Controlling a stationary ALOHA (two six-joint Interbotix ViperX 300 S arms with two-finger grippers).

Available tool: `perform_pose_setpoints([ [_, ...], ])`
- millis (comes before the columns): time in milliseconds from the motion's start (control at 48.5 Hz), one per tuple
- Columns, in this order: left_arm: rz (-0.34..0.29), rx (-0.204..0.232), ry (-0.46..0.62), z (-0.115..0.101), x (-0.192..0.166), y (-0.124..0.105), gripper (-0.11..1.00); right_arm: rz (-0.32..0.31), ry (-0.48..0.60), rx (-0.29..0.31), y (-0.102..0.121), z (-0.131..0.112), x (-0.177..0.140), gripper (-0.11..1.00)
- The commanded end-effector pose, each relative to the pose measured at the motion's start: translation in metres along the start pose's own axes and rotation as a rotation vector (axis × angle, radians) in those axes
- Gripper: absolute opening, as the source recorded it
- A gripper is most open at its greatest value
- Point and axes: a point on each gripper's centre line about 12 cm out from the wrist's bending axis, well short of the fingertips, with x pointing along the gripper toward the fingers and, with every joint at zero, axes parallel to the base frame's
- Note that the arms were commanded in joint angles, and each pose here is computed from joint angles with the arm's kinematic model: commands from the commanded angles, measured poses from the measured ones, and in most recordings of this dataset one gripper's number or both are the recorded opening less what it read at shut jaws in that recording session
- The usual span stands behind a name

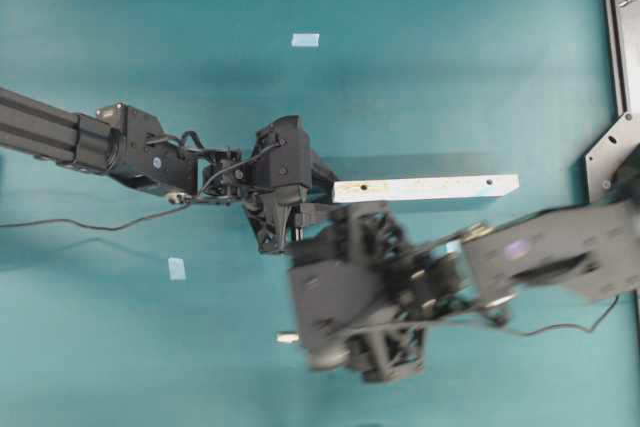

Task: Move the wooden board into place and insert the rod into its hole.
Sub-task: 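Move the right gripper down over the wooden dowel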

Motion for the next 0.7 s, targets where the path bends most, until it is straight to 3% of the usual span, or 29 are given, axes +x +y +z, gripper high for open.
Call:
perform_pose_setpoints([
  [0, -0.006, 0.021, -0.031, 0.009, 0.001, -0.003, 0.48, 0.007, 0.002, 0.007, 0.010, 0.016, 0.005, 0.95],
  [330, 0.001, 0.018, -0.029, 0.008, 0.000, 0.001, 0.48, -0.027, 0.099, 0.075, 0.017, 0.019, 0.058, 0.95],
  [681, 0.002, 0.015, -0.031, 0.008, 0.001, 0.002, 0.48, -0.036, 0.157, 0.120, 0.018, 0.007, 0.083, 0.93],
])
